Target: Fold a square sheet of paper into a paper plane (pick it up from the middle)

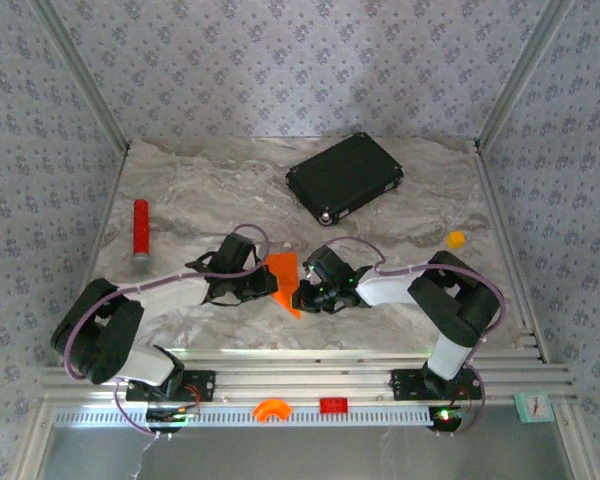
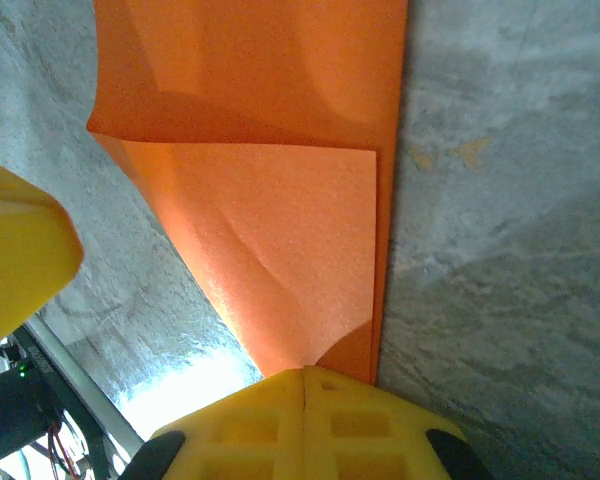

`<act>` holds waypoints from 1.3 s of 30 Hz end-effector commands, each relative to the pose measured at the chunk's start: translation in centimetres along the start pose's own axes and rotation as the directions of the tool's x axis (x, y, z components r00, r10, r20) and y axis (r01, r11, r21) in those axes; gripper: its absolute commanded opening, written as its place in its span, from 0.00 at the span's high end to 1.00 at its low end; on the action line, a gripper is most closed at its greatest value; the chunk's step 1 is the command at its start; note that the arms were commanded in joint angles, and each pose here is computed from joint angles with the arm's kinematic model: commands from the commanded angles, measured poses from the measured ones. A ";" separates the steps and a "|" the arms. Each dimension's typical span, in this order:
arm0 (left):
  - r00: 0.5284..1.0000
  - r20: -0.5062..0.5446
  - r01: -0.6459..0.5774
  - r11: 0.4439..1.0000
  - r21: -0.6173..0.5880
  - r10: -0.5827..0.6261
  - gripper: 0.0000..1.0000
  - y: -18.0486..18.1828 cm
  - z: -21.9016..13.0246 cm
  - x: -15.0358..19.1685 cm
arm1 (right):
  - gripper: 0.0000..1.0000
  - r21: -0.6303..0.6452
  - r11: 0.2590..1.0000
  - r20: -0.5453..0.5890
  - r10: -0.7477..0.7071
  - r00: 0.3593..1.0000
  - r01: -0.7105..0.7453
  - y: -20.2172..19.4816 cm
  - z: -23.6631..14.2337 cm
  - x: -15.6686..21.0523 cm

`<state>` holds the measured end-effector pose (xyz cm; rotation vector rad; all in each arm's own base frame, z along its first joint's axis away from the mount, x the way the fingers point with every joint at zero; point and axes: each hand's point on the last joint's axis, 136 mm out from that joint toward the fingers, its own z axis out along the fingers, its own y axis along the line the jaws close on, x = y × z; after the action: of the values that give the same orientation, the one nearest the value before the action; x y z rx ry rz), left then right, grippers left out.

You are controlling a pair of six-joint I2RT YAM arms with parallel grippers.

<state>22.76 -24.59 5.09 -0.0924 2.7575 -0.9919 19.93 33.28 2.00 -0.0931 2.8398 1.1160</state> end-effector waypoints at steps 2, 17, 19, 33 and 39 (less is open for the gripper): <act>1.000 -0.001 -0.019 0.999 0.034 0.019 0.88 -1.2 0.0 -0.3 | 0.95 0.118 0.992 -0.046 0.039 0.998 -0.033 -3.1 0.3 1.6; 1.000 -0.001 -0.017 1.000 0.020 0.017 0.88 -0.9 0.0 -0.2 | 0.95 0.117 0.993 -0.048 0.036 0.998 -0.030 -3.0 0.3 1.7; 1.000 0.000 -0.018 1.000 0.020 0.018 0.88 -0.9 -0.1 -0.2 | 0.95 0.115 0.993 -0.046 0.035 0.998 -0.030 -2.9 0.3 1.7; 0.999 -0.034 0.005 0.999 -0.038 -0.006 0.93 0.3 0.6 0.2 | 0.95 0.114 0.993 -0.046 0.034 0.998 -0.028 -2.9 0.3 1.7; 1.000 -0.025 0.004 0.999 -0.034 -0.005 0.84 0.1 0.4 0.0 | 0.96 0.114 0.993 -0.042 0.033 0.999 -0.028 -2.9 0.1 1.6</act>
<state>22.40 -24.37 3.84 -0.1097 2.8148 -0.9562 19.90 33.30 1.99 -0.0945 2.8400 1.1158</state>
